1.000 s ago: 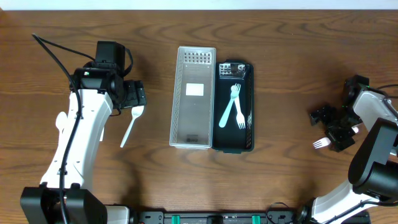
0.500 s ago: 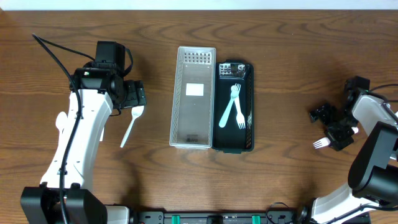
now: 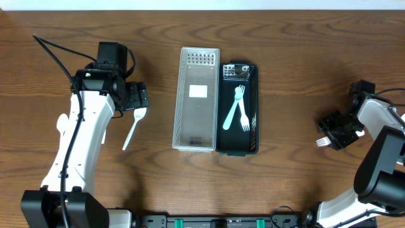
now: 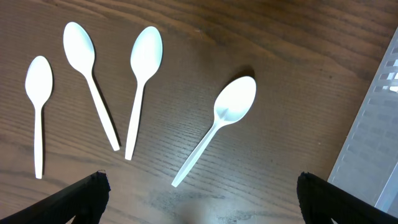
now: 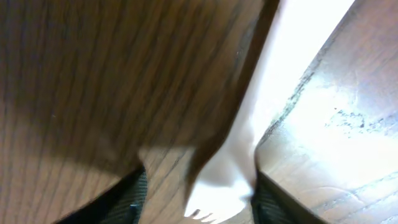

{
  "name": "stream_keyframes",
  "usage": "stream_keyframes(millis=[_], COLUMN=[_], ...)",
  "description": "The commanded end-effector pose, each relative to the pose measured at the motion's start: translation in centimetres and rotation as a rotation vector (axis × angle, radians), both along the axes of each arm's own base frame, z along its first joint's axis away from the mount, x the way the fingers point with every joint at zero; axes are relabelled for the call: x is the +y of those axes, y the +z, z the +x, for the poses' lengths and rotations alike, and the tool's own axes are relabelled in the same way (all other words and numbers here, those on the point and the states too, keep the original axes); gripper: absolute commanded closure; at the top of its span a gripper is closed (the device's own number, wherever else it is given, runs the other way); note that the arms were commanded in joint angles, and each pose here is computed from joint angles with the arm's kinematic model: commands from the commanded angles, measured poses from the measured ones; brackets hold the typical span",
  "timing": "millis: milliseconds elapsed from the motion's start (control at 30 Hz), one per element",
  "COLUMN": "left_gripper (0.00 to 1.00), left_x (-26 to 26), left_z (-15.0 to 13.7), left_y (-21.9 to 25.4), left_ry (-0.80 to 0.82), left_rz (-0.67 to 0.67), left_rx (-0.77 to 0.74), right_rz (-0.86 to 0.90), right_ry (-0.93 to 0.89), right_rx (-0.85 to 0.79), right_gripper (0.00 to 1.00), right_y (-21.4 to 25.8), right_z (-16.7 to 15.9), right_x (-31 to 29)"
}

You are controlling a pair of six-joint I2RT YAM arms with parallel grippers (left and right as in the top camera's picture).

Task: Pack container
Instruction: 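Lower the right gripper onto the last fork and grasp it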

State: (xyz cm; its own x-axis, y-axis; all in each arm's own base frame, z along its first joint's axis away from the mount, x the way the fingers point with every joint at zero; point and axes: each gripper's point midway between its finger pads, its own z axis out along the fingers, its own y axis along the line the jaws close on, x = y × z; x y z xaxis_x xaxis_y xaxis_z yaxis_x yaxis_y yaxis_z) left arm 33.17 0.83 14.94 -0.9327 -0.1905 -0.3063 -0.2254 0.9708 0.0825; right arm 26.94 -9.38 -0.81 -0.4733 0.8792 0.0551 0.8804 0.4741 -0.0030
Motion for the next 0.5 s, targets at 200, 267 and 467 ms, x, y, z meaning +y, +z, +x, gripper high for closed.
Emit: stream_keyframes(millis=[200,267,467], left_gripper=[0.02,0.02,0.02], left_x=[0.31,0.31,0.31], left_z=[0.26,0.26,0.26], left_y=[0.96,0.96,0.96], left_ry=[0.019,0.019,0.019], left_rz=[0.003,0.003,0.003], left_rx=[-0.030,-0.030,-0.030], right_rz=[0.021,0.021,0.021], right_ry=[0.004,0.004,0.004], right_rx=[0.108,0.108,0.108], right_gripper=[0.60,0.61,0.67], right_y=[-2.40,-2.40,-2.40], right_z=[-2.71,-2.71,-2.72], right_x=[0.77,0.77,0.77])
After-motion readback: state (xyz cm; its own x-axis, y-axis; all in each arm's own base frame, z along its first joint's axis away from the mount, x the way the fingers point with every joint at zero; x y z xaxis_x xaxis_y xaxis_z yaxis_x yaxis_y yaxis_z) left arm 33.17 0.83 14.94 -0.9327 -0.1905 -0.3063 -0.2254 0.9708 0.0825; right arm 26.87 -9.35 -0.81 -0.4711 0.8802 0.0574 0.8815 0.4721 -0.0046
